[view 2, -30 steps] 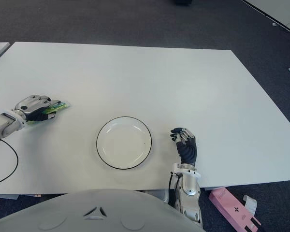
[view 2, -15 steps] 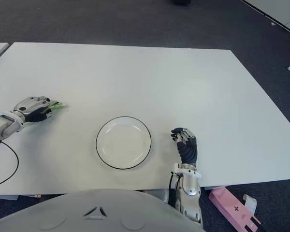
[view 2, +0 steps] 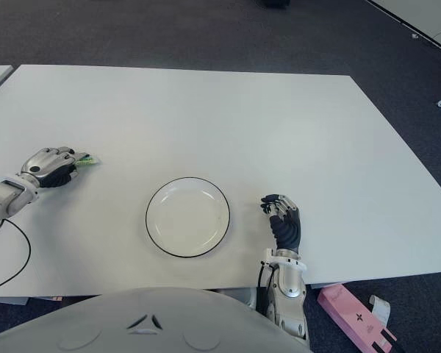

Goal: Put the toothpaste on the table into the plate.

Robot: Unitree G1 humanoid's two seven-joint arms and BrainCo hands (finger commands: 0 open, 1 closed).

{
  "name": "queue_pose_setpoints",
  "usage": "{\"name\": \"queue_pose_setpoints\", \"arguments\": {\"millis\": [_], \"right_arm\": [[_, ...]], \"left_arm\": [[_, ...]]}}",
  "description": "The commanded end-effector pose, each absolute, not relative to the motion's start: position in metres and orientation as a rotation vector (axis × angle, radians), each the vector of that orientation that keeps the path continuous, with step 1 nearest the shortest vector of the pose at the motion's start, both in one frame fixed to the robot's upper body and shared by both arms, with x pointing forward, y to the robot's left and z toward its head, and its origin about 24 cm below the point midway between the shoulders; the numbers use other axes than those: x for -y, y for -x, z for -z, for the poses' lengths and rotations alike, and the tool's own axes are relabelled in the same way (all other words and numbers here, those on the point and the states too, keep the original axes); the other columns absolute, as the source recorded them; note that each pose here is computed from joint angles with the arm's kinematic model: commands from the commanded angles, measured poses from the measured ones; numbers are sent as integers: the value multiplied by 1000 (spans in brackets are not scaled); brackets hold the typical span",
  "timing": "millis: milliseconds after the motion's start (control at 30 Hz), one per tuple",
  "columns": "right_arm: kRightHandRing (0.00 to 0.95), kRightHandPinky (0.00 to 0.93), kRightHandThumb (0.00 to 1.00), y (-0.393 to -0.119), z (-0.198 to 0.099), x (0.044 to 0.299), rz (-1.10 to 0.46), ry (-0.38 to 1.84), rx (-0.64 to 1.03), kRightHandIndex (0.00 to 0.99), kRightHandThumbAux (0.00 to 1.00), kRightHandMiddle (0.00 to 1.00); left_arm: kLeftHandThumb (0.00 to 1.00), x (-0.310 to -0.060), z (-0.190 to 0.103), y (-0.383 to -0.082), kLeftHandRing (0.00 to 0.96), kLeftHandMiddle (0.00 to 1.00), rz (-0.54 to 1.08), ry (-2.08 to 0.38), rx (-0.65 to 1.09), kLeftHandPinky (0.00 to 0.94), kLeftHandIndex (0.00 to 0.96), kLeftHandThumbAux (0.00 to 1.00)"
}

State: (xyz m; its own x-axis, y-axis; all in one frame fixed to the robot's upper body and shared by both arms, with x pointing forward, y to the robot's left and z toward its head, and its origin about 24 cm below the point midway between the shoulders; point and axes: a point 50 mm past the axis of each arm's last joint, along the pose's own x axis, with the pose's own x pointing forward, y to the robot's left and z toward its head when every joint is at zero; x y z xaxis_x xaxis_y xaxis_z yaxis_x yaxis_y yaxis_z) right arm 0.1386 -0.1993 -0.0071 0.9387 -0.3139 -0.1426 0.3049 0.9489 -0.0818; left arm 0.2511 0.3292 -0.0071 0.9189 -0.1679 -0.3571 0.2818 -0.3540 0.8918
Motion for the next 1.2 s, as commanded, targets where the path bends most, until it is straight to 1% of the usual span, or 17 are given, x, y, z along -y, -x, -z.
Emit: {"name": "queue_pose_setpoints", "arguments": {"millis": [33, 167, 233, 400, 467, 633, 867, 1067, 1200], "right_arm": [[473, 446, 711, -139, 10, 200, 320, 67, -176, 430, 729, 486], [479, 460, 711, -139, 10, 201, 324, 67, -176, 430, 729, 489], [480, 461, 711, -139, 10, 201, 321, 67, -171, 430, 730, 491], [479, 453, 711, -141, 11, 202, 321, 62, -172, 430, 730, 490], [478, 445, 711, -141, 10, 201, 322, 59, -173, 430, 730, 489], [470, 440, 710, -142, 8, 200, 327, 46, -176, 429, 729, 480], [466, 445, 710, -143, 9, 200, 327, 43, -180, 429, 728, 475], [471, 452, 710, -144, 9, 199, 325, 48, -173, 429, 728, 480], [476, 454, 710, -146, 10, 198, 313, 59, -159, 429, 728, 486]], "left_arm": [[852, -326, 26, -235, 837, 562, 549, -1899, -112, 850, 406, 665], [853, -326, 26, -236, 852, 564, 540, -1906, -107, 851, 407, 665], [853, -325, 26, -236, 862, 565, 542, -1907, -106, 875, 407, 665], [852, -325, 26, -236, 872, 567, 540, -1915, -107, 888, 407, 665], [852, -325, 26, -236, 875, 568, 536, -1917, -107, 889, 407, 665], [852, -324, 27, -237, 866, 571, 518, -1916, -113, 847, 408, 665], [853, -323, 27, -238, 865, 572, 503, -1891, -133, 874, 410, 665], [851, -322, 25, -240, 868, 566, 463, -1872, -137, 883, 406, 667], [849, -321, 21, -244, 865, 561, 398, -1824, -140, 870, 402, 668]]}}
